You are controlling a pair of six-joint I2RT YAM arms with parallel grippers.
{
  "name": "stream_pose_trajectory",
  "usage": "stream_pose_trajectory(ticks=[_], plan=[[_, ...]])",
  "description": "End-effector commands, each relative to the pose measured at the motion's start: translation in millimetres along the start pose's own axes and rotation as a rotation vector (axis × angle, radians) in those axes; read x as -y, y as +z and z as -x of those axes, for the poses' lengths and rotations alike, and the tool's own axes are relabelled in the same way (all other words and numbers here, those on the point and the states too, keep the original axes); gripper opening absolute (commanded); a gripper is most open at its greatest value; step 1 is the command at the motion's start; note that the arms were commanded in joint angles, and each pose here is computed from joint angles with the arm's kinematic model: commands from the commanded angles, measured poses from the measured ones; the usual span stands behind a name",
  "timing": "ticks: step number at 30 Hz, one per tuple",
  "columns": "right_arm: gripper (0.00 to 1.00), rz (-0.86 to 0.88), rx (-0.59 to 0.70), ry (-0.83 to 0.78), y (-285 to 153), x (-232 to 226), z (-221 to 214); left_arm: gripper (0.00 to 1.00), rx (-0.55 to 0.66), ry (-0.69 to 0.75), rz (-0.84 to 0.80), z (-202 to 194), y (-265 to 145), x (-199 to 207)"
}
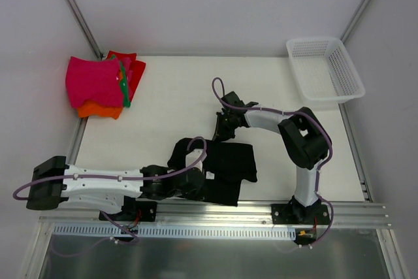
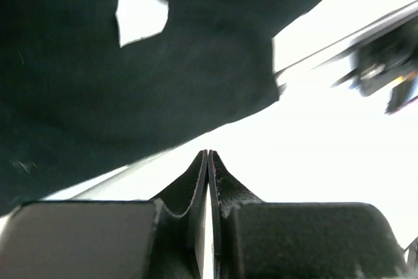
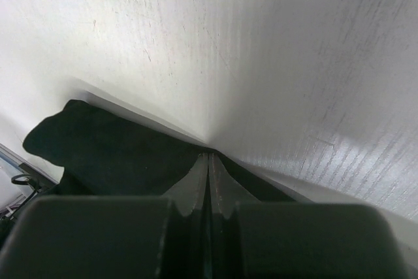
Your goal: Fold and stack the t-shirts
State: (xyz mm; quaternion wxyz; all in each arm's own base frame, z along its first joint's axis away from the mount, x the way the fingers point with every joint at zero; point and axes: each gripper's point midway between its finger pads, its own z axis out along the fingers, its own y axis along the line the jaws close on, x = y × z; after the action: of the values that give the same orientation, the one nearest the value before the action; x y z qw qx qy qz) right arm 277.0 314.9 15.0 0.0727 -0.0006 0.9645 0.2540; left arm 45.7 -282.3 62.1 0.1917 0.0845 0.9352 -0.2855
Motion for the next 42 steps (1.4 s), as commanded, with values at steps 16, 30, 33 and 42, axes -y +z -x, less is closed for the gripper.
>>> stream_pose_trajectory(ticks=[16,30,33,42], plan=[[0.01,-0.179,-0.013,0.003,18.0,52.8,-4.3,0.0,0.283,0.041,0.111,181.9,7.3,-36.8],[0.01,-0.184,-0.013,-0.001,16.6,55.9,-6.5,0.0,0.131,-0.051,0.124,133.8,45.1,-65.4],[0.0,-0.187,-0.016,0.003,17.1,57.5,-7.4,0.0,0.141,-0.067,0.159,109.5,36.8,-72.6],[0.01,-0.184,-0.015,0.009,17.4,57.7,-6.5,0.0,0.059,-0.156,0.178,16.3,28.1,-75.5]])
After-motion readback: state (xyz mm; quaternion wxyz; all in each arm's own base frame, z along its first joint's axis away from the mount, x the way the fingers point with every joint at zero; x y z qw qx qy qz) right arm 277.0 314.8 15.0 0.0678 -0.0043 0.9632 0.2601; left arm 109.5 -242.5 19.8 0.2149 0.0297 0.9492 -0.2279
